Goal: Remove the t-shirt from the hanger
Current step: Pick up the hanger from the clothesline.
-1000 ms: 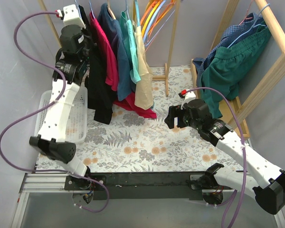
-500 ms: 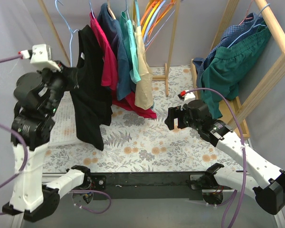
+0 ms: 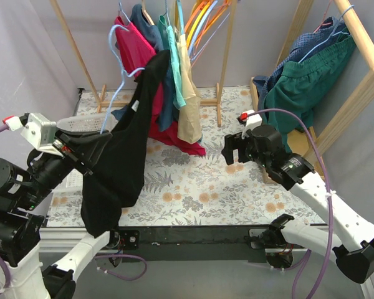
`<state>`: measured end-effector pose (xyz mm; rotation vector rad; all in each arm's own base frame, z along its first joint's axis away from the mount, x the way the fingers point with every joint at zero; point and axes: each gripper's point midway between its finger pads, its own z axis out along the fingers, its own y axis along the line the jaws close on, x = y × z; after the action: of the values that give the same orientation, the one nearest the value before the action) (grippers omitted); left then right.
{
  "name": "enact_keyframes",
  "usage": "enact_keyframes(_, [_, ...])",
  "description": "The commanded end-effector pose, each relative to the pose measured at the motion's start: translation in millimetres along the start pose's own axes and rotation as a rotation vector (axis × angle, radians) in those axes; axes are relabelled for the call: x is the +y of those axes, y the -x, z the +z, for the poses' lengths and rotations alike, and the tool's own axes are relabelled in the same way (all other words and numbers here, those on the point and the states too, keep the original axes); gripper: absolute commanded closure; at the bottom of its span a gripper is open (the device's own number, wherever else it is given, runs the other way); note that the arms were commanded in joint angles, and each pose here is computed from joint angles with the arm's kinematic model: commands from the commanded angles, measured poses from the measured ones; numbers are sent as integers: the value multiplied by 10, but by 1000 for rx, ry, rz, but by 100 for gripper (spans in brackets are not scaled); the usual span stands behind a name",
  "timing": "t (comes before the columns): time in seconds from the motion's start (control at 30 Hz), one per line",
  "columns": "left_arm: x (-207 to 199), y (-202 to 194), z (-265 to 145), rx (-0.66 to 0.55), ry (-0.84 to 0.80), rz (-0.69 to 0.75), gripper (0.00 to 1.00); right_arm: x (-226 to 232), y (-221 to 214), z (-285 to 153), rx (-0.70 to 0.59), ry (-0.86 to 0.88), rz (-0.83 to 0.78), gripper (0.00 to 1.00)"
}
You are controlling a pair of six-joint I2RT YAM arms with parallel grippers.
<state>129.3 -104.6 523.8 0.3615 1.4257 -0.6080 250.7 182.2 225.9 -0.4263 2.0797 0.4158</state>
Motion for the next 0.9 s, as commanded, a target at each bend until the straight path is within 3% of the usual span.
enact_keyframes(0.0, [-568, 229, -160, -78, -315, 116, 100, -124, 395, -311, -106, -64, -37, 7])
enact_keyframes(0.23, [-863, 254, -159, -80, -537, 168, 100, -314, 834, -798, -245, -165, -69, 7])
enact_keyframes(0.53, [-968, 336, 245, -62, -785, 181, 100, -334, 1321, -1566, -482, -157, -120, 5])
enact_keyframes(0.63, [-895, 358, 420, -53, -775, 168, 100, -338, 1365, -1649, -492, -159, -106, 6])
enact_keyframes(0.87, [-569, -220, 685, 11, -629, 84, 100, -342, 1239, -1628, -448, -153, -134, 6])
